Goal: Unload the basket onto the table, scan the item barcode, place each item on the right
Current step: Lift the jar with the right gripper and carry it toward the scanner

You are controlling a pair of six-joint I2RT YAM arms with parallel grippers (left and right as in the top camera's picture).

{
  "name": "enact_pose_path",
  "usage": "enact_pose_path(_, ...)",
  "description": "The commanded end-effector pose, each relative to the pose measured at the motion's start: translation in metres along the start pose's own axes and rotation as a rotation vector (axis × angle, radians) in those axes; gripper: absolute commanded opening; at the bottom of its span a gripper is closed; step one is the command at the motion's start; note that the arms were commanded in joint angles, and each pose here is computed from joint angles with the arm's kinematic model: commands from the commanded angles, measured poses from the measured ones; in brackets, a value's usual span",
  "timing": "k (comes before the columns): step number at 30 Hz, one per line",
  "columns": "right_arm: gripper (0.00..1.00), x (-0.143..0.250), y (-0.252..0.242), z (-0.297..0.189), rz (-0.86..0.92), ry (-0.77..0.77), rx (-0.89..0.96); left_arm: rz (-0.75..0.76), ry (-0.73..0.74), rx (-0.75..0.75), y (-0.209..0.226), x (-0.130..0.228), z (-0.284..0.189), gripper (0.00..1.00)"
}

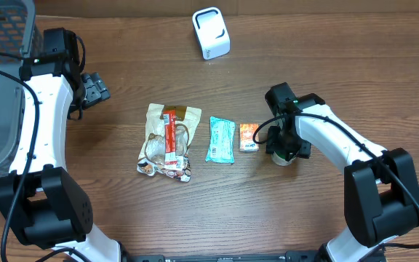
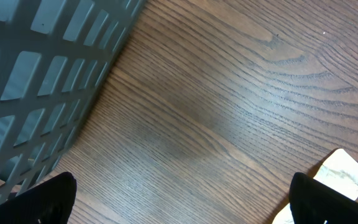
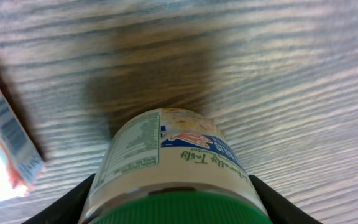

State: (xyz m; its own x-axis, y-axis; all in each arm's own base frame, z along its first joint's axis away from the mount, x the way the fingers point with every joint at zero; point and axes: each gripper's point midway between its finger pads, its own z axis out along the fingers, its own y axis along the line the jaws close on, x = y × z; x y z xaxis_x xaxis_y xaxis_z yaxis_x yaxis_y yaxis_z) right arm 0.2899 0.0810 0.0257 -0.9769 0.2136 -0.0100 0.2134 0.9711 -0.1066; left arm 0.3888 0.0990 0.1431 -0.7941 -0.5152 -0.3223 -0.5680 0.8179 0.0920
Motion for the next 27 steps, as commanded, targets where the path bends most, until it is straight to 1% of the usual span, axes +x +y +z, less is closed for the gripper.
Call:
enact_pose_path(1, 0.76, -0.004, 0.013, -0.007, 0.128, 0.006, -0.075, 0.015, -0.042, 0.006, 0.002, -0.009, -0.013, 1.0)
enact_pose_path(4, 0.83, -0.012, 0.013, -0.007, 0.013, -0.034, -0.07, 0.015, -0.042, 0.006, 0.002, -0.009, -0.013, 1.0)
enact_pose_path(6, 0.83, -0.015, 0.015, -0.008, -0.077, -0.048, -0.072, 0.015, -0.042, 0.006, 0.002, -0.009, -0.013, 1.0)
enact_pose_path(8, 0.81, -0.014, 0.014, -0.007, -0.128, -0.047, -0.069, 0.015, -0.042, 0.006, 0.002, -0.009, -0.013, 1.0)
enact_pose_path(11, 0.77, -0.009, 0.011, -0.007, -0.132, -0.027, -0.059, 0.015, -0.042, 0.006, 0.002, -0.009, -0.013, 1.0)
enact_pose_path(13, 0.76, -0.008, 0.01, -0.007, -0.133, -0.022, -0.056, 0.015, -0.042, 0.006, 0.002, -0.009, -0.013, 1.0)
enact_pose_path(17, 0.69, -0.006, 0.01, 0.0, -0.132, -0.023, -0.057, 0.015, -0.042, 0.006, 0.002, -0.009, -0.013, 1.0)
enact_pose_path(21, 0.65, -0.001, 0.008, 0.011, -0.132, -0.023, -0.057, 0.015, -0.042, 0.006, 0.002, -0.009, -0.013, 1.0)
enact_pose_path(22, 0.62, -0.001, 0.009, 0.012, -0.132, -0.024, -0.057, 0.015, -0.042, 0.006, 0.002, -0.009, -0.013, 1.0)
enact_pose_path(24, 0.51, -0.002, 0.009, 0.011, -0.132, -0.028, -0.059, 0.015, -0.042, 0.006, 0.002, -0.009, -0.013, 1.0)
enact_pose_path(26, 0.28, -0.003, 0.009, 0.008, -0.132, -0.026, -0.059, 0.015, -0.042, 0.006, 0.002, -0.009, -0.013, 1.0)
enact_pose_path(27, 0.21, -0.003, 0.009, 0.005, -0.131, -0.021, -0.056, 0.015, -0.042, 0.006, 0.002, -0.009, -0.013, 1.0)
